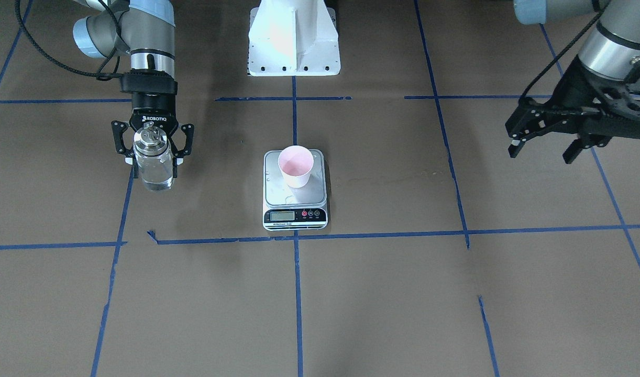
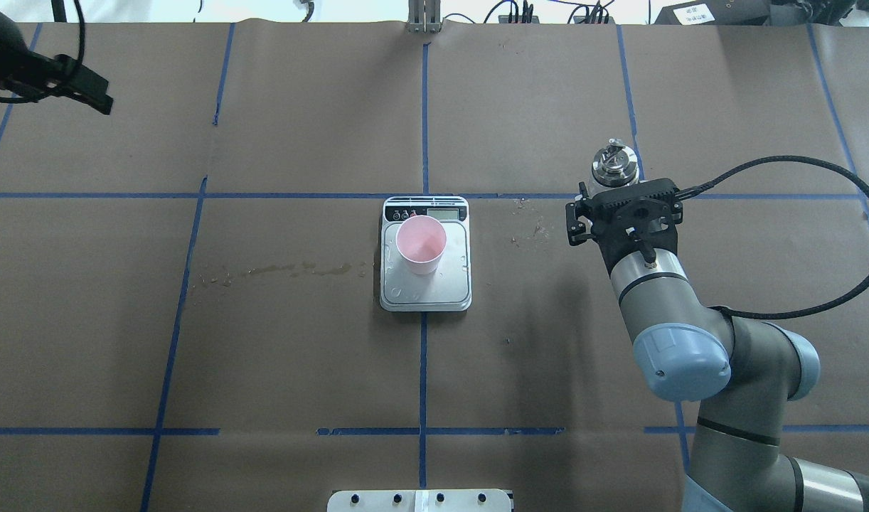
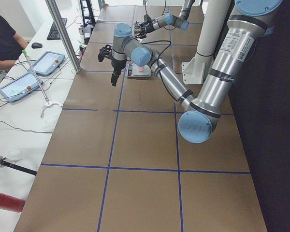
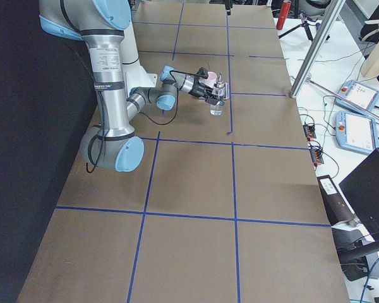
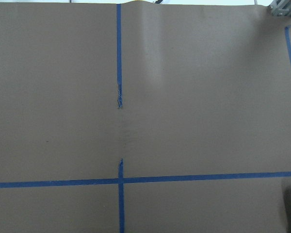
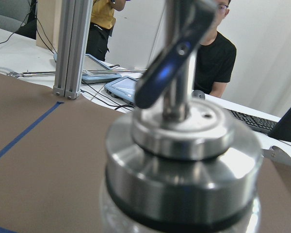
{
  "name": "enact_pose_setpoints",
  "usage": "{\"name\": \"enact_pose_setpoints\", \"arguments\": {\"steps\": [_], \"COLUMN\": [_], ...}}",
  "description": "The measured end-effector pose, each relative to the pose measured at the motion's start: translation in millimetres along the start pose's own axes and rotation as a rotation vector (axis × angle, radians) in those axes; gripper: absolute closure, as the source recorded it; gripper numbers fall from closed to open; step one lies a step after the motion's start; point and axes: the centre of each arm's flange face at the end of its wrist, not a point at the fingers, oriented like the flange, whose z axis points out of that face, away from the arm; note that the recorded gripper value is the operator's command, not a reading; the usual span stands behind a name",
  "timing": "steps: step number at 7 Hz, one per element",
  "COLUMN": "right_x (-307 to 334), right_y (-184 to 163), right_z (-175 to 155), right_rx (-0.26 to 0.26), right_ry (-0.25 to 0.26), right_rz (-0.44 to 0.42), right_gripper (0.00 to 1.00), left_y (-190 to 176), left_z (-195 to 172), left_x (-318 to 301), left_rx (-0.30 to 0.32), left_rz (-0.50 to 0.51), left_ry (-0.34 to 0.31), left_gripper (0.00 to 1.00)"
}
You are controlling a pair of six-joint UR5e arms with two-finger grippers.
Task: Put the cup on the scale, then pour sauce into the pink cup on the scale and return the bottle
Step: 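Carry the bottle with the right gripper over the pink cup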
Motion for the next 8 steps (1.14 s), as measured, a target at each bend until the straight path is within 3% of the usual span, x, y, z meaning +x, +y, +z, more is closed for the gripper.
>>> {"name": "enact_pose_setpoints", "arguments": {"steps": [1,2,4,6,8], "right_x": [-6,-9,-21,-58,-92], "right_y": [-8,-11,-6,-2,5], "right_z": [-1,-1,-2,-7,-15], "right_rx": [0.018,0.032,0.045,0.063,0.053], "right_ry": [0.007,0.023,0.083,0.175,0.224], "right_rz": [-0.110,-0.221,-0.387,-0.577,-0.720], "right_gripper": [1.00,1.00,1.00,1.00,1.00], "left_y": [13,26,47,70,83], "left_z": [4,11,18,26,42], "left_x": [-64,-134,-243,-291,-312], "left_rx": [-0.027,-0.067,-0.057,-0.012,-0.018], "left_rz": [0.108,0.144,0.076,0.070,0.064], "left_ry": [-0.049,-0.079,-0.095,-0.094,-0.099], "left_gripper": [0.00,0.00,0.00,0.00,0.00]}}
